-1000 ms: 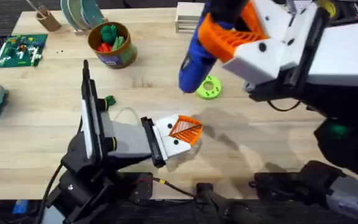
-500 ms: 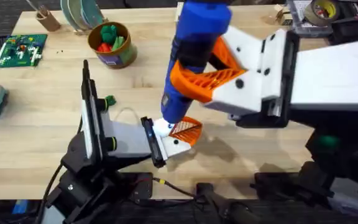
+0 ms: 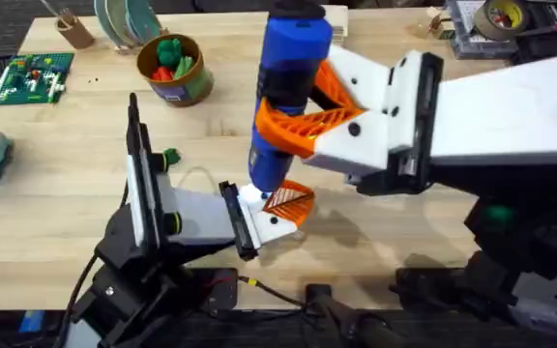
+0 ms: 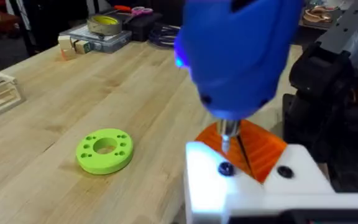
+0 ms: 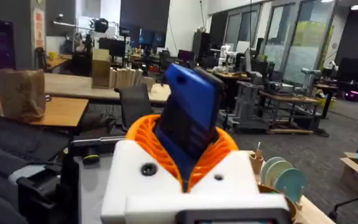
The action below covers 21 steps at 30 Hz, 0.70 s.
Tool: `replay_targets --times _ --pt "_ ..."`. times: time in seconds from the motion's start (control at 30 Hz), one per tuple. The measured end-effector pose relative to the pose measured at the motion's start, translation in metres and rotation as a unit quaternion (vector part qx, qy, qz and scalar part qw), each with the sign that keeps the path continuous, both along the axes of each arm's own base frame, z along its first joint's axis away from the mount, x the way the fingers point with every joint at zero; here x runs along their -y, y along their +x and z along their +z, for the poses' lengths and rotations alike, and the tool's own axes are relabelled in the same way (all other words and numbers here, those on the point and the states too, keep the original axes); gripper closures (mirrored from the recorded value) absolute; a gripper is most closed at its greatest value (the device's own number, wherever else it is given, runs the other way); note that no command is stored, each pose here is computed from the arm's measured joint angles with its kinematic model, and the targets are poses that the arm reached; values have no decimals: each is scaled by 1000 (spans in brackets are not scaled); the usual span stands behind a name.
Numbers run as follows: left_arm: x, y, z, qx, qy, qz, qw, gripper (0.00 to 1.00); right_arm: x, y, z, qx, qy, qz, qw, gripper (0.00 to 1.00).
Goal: Pick up the gripper from the table and insert it into the empty holder that is missing its gripper. Then pick up a screw, insert it into the mounting hole, and use the screwdriver to tighten it. Finally, clean up the table by picking up the vegetable and placing it into the bucket.
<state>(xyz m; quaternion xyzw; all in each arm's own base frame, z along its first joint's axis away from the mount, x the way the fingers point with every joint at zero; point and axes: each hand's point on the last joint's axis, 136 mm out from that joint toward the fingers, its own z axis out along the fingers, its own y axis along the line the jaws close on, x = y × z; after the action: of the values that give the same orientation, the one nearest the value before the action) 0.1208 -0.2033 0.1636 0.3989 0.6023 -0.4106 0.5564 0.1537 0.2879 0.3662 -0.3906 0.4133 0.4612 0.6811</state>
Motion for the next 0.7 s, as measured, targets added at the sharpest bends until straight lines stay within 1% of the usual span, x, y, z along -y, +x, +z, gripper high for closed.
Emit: replay_targets --times 0.7 --pt "0 0 0 0 0 0 1000 997 -3 3 -4 -13 -2 3 1000 969"
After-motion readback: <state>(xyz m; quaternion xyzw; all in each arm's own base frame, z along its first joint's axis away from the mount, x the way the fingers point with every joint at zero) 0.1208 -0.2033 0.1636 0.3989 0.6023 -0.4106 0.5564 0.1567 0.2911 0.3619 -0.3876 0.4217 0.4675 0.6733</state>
